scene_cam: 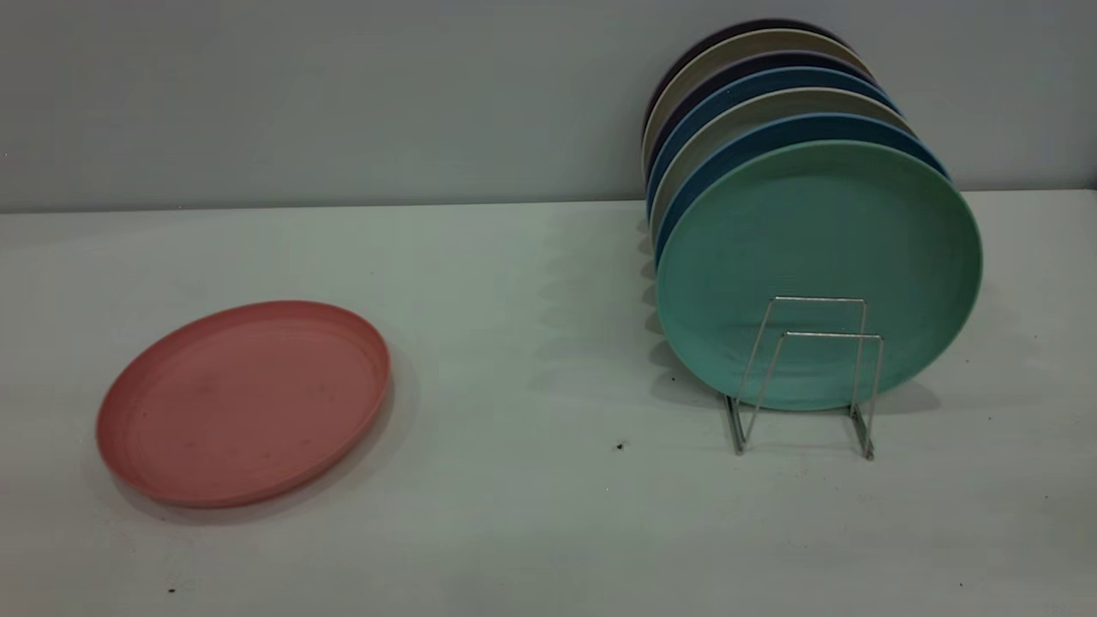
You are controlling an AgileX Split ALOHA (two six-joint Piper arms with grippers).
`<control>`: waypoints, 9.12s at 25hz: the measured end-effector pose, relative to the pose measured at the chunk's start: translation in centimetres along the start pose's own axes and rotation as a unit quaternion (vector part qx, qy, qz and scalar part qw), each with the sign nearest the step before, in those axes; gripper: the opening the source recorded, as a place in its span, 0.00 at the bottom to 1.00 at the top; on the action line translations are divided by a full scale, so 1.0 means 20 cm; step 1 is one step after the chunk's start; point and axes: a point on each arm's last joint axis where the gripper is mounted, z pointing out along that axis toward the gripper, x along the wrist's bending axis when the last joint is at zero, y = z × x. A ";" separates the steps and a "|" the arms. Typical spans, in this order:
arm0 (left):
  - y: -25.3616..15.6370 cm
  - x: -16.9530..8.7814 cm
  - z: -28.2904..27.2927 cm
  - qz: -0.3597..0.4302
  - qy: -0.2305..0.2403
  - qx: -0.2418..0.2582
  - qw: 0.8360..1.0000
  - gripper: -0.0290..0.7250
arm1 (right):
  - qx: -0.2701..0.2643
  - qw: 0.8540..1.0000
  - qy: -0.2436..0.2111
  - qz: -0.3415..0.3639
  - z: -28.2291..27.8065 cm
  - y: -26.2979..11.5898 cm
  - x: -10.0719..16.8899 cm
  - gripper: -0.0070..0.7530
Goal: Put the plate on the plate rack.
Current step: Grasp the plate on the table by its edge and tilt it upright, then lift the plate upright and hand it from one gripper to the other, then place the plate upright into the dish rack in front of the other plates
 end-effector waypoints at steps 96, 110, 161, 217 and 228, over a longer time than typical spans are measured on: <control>0.71 -0.19 1.78 0.264 -0.065 0.234 0.933 0.06 | 0.069 0.991 0.113 -0.008 0.52 0.47 0.06 0.54; 0.85 -0.49 1.43 0.341 -0.259 0.178 0.886 0.07 | 0.109 0.965 0.238 -0.036 0.79 0.59 0.15 0.54; 0.73 -1.02 1.20 0.428 -0.408 0.152 0.792 0.09 | 0.133 0.946 0.296 0.005 1.42 0.37 0.29 0.15; 0.79 -0.38 1.37 0.133 -0.155 0.328 0.922 0.64 | -0.021 0.825 0.036 -0.563 0.78 0.72 0.22 0.15; 0.80 -0.38 1.38 0.133 -0.154 0.318 0.926 0.64 | -0.026 0.806 0.016 -0.591 0.90 0.73 0.22 0.15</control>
